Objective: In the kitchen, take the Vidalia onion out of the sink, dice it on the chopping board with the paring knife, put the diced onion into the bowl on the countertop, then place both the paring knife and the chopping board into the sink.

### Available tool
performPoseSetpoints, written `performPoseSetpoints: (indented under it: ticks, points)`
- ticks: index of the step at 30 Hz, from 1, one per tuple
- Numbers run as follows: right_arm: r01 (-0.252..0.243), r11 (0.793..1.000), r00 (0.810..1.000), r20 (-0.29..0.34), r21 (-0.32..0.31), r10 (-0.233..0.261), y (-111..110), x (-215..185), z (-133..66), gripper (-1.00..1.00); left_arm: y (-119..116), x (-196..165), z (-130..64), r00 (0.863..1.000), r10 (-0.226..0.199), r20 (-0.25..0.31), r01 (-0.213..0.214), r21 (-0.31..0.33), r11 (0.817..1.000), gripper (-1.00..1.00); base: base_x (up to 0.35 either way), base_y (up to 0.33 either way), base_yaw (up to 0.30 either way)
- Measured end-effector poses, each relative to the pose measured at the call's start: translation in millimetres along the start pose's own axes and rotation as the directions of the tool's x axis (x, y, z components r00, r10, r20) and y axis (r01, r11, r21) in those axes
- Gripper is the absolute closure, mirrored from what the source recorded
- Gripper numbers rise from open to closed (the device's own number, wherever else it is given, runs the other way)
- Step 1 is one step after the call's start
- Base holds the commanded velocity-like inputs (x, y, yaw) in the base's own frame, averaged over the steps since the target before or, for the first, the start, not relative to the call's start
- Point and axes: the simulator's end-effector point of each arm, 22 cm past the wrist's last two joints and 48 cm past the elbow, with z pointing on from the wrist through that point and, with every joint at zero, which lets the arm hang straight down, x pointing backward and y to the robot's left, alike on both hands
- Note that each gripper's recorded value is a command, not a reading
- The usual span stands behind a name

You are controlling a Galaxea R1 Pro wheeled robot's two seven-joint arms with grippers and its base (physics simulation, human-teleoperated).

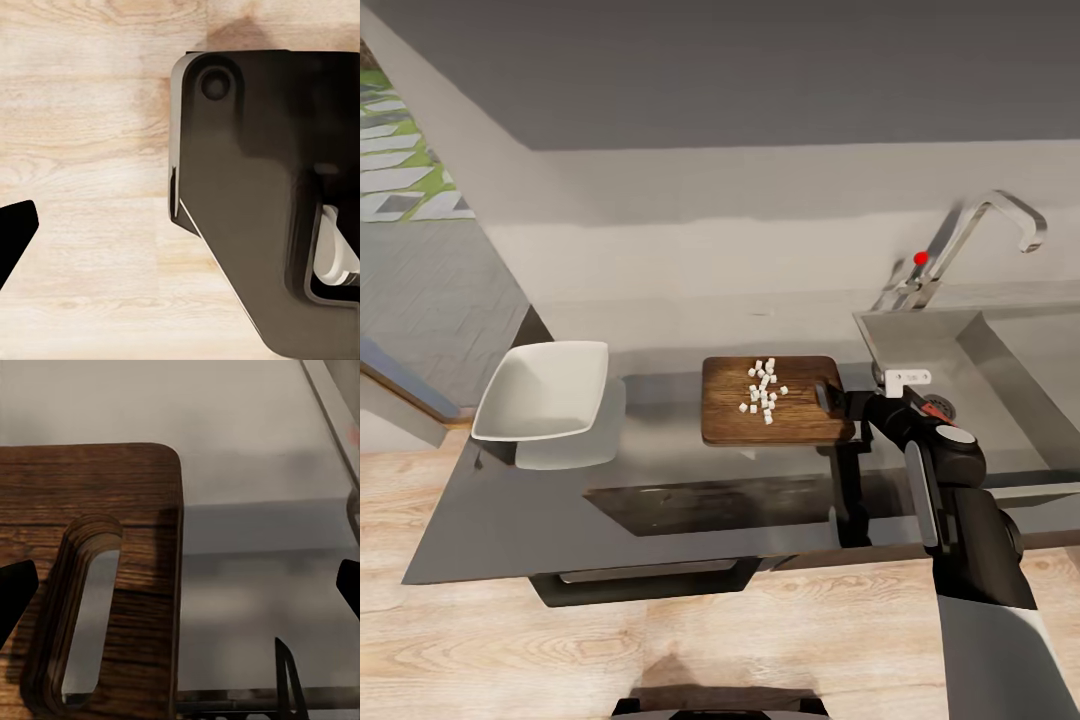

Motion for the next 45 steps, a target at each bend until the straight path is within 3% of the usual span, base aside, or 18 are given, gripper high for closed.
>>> performPoseSetpoints:
  ticks: [45]
  points:
    - [0.021, 1.0, 0.999, -0.042, 0.019, -0.02, -3.8, 25.1, 12.7, -1.0, 3.9, 30.0, -6.5, 0.997, 0.0, -0.078, -0.001, -0.009, 1.0, -1.0, 0.0, 0.004, 0.006]
